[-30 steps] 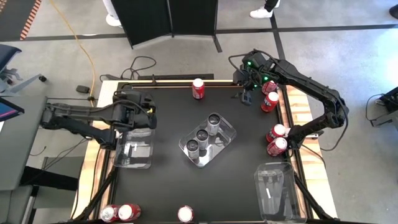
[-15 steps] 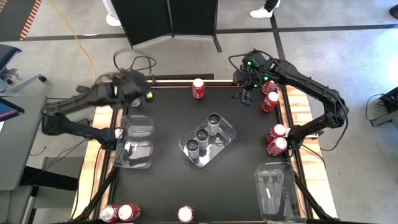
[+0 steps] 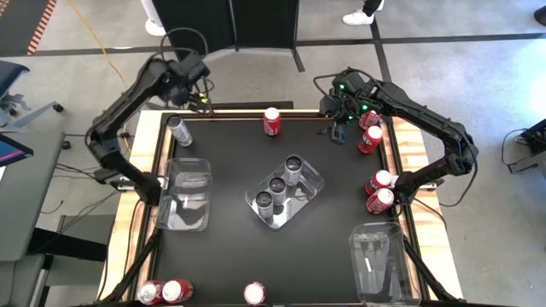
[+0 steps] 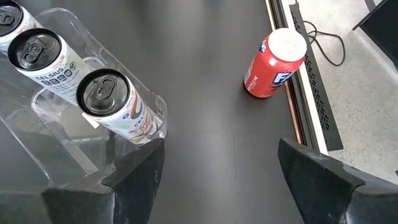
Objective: Sort soda cans
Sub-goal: Put the white soda can into the middle transparent bin
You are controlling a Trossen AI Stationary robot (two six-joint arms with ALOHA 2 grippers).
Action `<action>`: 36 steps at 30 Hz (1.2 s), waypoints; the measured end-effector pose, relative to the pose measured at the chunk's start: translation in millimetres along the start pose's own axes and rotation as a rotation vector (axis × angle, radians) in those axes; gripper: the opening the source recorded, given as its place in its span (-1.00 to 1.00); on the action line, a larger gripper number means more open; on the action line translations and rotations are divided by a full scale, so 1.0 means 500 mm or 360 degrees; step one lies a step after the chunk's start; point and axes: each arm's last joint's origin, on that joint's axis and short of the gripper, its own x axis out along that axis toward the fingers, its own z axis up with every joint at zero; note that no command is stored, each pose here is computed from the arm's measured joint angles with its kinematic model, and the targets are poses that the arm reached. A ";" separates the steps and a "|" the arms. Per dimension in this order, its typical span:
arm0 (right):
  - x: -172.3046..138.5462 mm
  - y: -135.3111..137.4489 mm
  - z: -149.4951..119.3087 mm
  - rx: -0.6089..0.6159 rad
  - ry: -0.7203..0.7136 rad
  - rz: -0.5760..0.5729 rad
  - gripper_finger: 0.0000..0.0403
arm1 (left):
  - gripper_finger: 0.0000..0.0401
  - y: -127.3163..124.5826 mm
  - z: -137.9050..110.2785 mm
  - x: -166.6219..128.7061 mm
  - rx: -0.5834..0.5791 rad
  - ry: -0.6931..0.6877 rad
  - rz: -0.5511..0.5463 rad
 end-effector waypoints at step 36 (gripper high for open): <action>0.000 0.000 0.000 0.0000 -0.0004 -0.0002 0.64 | 0.20 -0.004 -0.110 0.141 -0.0076 0.0473 0.0120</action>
